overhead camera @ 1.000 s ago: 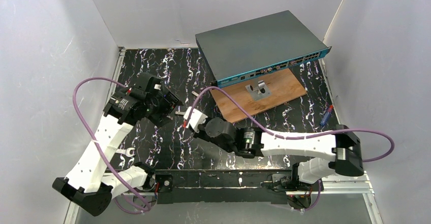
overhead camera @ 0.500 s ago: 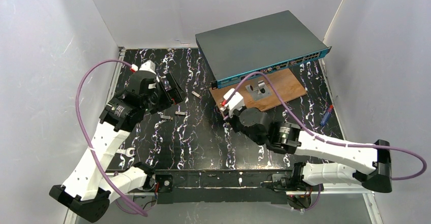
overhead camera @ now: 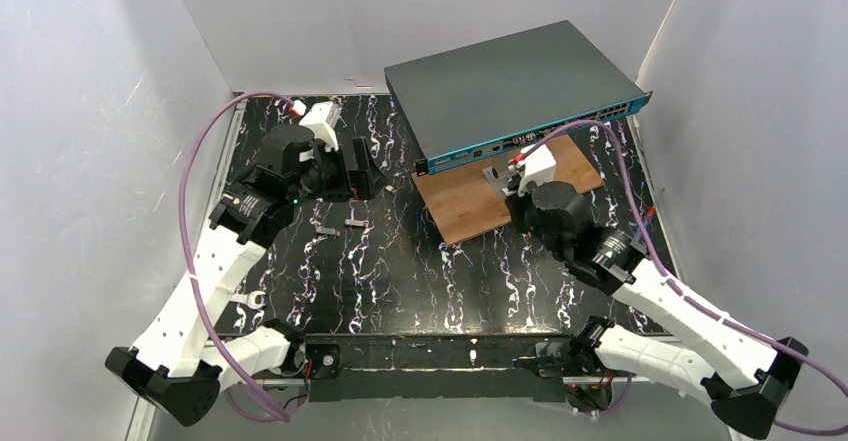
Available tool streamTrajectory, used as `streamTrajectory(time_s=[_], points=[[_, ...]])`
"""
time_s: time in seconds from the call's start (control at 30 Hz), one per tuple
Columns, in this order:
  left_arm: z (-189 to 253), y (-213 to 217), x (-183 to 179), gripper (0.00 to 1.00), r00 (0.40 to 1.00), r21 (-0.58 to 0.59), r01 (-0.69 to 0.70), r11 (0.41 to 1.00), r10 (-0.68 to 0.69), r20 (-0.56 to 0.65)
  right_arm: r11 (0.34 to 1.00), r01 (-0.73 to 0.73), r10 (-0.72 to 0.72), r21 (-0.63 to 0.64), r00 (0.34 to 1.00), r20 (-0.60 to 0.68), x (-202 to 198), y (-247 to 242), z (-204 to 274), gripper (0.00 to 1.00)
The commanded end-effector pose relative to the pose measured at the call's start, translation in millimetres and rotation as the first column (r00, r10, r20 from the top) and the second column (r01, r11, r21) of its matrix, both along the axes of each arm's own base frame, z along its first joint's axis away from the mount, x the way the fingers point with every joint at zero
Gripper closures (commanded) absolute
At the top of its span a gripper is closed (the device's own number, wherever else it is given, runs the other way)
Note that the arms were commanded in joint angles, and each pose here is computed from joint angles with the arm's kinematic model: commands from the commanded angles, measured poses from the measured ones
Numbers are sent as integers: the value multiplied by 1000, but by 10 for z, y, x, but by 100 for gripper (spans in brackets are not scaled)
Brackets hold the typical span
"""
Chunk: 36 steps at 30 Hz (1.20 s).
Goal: Insert the plug into the switch port
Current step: Pick up the plug from the center of the board.
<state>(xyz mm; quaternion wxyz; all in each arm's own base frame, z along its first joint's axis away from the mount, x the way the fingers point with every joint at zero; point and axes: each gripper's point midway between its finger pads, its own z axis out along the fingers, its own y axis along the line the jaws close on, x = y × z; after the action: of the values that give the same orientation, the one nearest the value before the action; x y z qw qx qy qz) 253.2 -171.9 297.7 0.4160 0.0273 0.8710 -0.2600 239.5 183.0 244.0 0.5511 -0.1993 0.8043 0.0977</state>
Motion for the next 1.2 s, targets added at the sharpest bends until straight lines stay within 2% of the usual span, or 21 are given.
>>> streamTrajectory(time_s=[0.0, 0.23, 0.37, 0.6, 0.9, 1.17], points=[[176, -225, 49, 2, 978, 5, 178, 984, -177, 111, 994, 100, -100, 49, 995, -7, 69, -282, 59, 99], [264, -519, 90, 3, 908, 16, 376, 926, -372, 192, 967, 219, -229, 129, 971, 70, 97, -607, 380, 99], [309, -650, 134, 6, 864, 28, 456, 890, -450, 226, 975, 162, -181, 152, 976, 122, 69, -566, 654, 99], [351, -774, 221, 18, 810, 60, 524, 849, -520, 270, 982, 18, -59, 189, 976, 211, -4, -401, 1085, 99], [330, -891, 294, 32, 753, 97, 591, 801, -591, 291, 973, -78, 24, 217, 970, 243, -46, -236, 1253, 99], [306, -1005, 252, 49, 709, 81, 651, 755, -642, 293, 960, -147, 87, 237, 965, 245, -23, -43, 1267, 99]])
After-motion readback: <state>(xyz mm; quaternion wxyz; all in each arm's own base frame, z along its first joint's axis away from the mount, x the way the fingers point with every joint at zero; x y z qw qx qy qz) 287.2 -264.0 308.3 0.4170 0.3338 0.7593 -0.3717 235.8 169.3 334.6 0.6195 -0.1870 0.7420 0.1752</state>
